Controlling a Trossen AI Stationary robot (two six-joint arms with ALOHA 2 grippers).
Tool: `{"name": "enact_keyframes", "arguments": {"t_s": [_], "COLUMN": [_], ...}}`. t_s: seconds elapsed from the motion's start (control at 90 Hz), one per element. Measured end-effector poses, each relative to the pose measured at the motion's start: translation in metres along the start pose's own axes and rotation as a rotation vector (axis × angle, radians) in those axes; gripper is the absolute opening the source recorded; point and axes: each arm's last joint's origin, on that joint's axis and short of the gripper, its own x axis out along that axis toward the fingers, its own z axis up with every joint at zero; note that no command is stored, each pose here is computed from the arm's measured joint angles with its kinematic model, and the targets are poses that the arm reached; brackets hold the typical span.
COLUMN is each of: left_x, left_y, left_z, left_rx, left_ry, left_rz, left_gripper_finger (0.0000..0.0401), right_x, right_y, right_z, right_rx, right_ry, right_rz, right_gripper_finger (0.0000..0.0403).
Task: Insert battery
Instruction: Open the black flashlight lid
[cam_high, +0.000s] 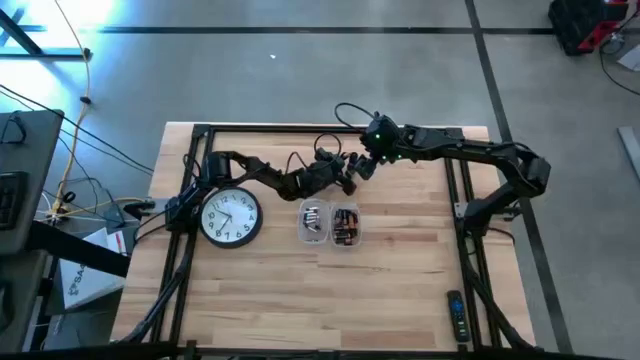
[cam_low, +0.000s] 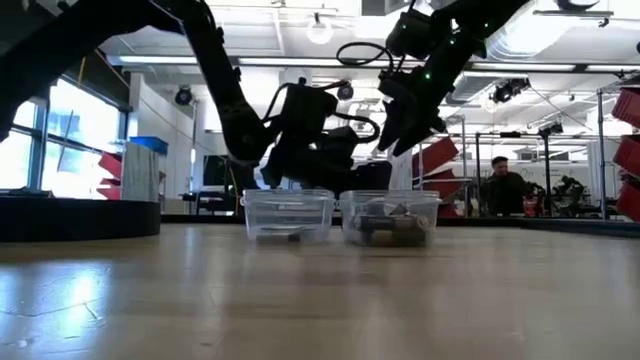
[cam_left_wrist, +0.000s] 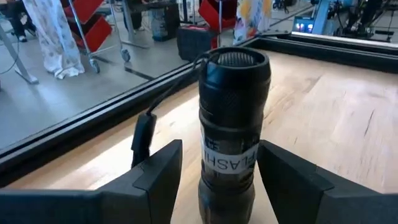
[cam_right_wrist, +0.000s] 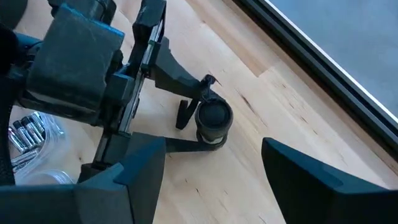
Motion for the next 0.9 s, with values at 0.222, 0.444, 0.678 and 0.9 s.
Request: {"name": "enact_keyframes", "arguments": {"t_s": [0.222, 0.444, 0.678, 0.9], "left_x": [0.0015, 0.0024, 0.0021, 0.0020], "left_y": [-0.0004, -0.0004, -0.0012, -0.0014], "left_z": [0.0045, 0.0071, 0.0069, 0.0064], "left_rx": [-0.051, -0.090, -0.091, -0.082], "left_ry": [-0.022, -0.032, -0.031, -0.018], "left_rz": [0.023, 0.048, 0.046, 0.039], "left_gripper_finger": [0.0190, 0.0185, 0.0124, 0.0084], "right_x": [0.0000, 0.0000, 0.0000, -0.0001], "right_y": [-0.0001, -0.0001, -0.0001, -0.0004], "right_z": [-0.0012, -0.0013, -0.0018, -0.0050], "right_rx": [-0.001, -0.001, 0.002, 0.000], "right_ry": [0.012, 0.013, 0.018, 0.052], "right_rz": [-0.002, -0.002, -0.002, -0.003], "right_gripper_finger": [0.0236, 0.0236, 0.0236, 0.0236]}}
